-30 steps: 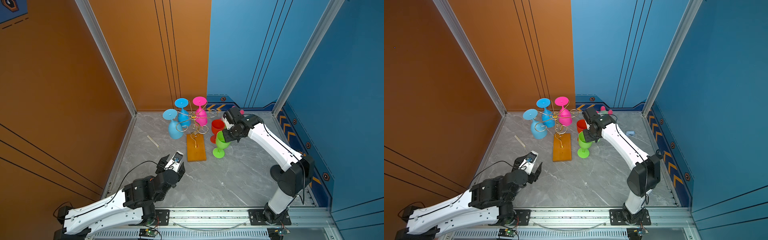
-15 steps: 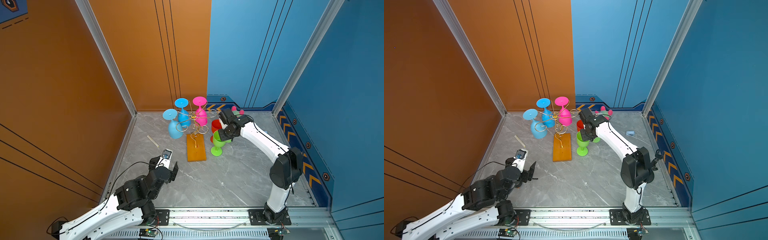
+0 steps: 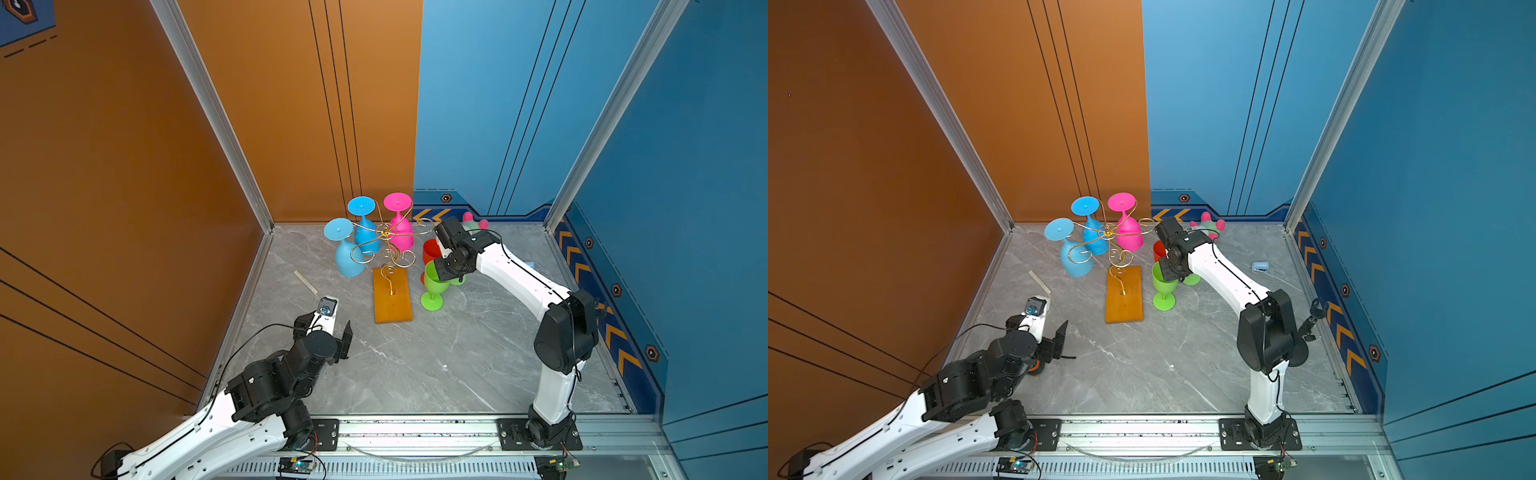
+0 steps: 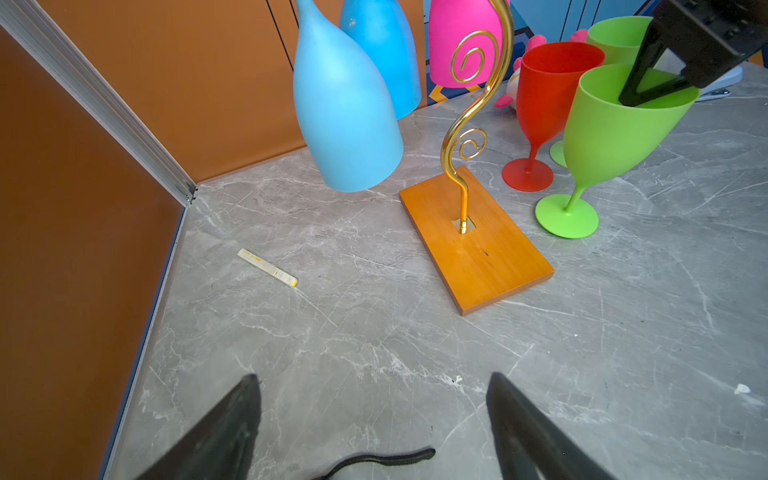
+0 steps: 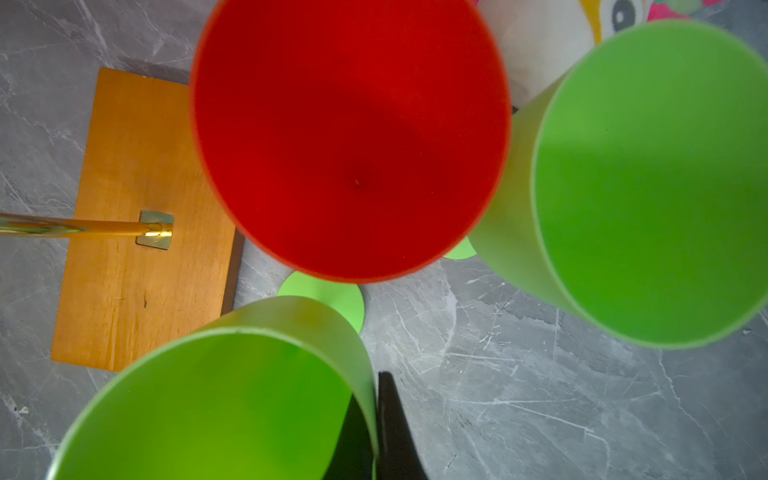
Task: Take the wine glass off the wine glass rack
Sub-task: 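Carry the green glass beside the red glass with the right gripper while the left retracts, then open the right gripper and lift away while the left gripper reaches toward the rack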
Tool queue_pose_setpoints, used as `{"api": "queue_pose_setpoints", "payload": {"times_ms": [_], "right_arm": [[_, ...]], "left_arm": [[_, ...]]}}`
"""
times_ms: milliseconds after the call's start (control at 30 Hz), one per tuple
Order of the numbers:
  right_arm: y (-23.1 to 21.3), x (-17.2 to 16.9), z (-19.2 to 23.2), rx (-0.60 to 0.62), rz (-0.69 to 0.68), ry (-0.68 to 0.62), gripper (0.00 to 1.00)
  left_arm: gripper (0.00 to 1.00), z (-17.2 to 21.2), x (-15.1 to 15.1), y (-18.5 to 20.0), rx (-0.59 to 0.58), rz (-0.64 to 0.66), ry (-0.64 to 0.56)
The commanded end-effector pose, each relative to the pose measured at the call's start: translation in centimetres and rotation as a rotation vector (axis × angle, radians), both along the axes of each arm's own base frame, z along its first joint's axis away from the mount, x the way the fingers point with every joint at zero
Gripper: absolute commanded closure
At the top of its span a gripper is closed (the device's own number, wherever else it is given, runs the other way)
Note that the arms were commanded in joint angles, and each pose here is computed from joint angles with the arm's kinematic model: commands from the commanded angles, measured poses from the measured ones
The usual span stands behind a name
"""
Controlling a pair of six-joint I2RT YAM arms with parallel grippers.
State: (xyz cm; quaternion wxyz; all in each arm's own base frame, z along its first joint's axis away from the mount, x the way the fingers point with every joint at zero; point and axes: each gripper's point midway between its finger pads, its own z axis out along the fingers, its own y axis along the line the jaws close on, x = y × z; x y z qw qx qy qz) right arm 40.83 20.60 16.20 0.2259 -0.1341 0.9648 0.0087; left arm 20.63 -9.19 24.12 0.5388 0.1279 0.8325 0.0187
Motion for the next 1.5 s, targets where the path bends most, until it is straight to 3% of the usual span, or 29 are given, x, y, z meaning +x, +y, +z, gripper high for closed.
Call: {"api": "queue_pose_setpoints", "payload": {"times_ms": [0, 133, 200, 667, 1467], "right_arm": [[0.2, 0.9, 0.6, 0.001, -0.023, -0.033, 1.00], [0.3, 0.8, 0.5, 0.002, -0.024, -0.031, 1.00], [0.2, 0.7, 0.4, -0.002, -0.024, -0.027, 0.98], [-0.5, 0.5, 0.1, 0.004, -0.044, -0.015, 0.94], [-0.5, -0.3, 3.4, 0.079, -0.030, -0.058, 0.71]], "left_arm": [[0.15, -0.3, -0.1, 0.4, -0.003, 0.010, 0.012], [0.15, -0.3, -0.2, 0.5, -0.007, 0.010, 0.008], [0.10, -0.3, -0.2, 0.5, -0.006, 0.010, 0.009], [0.10, -0.4, -0.2, 0.5, -0.002, 0.008, 0.011], [0.09, -0.8, 0.0, 0.2, 0.015, 0.009, 0.025]]}}
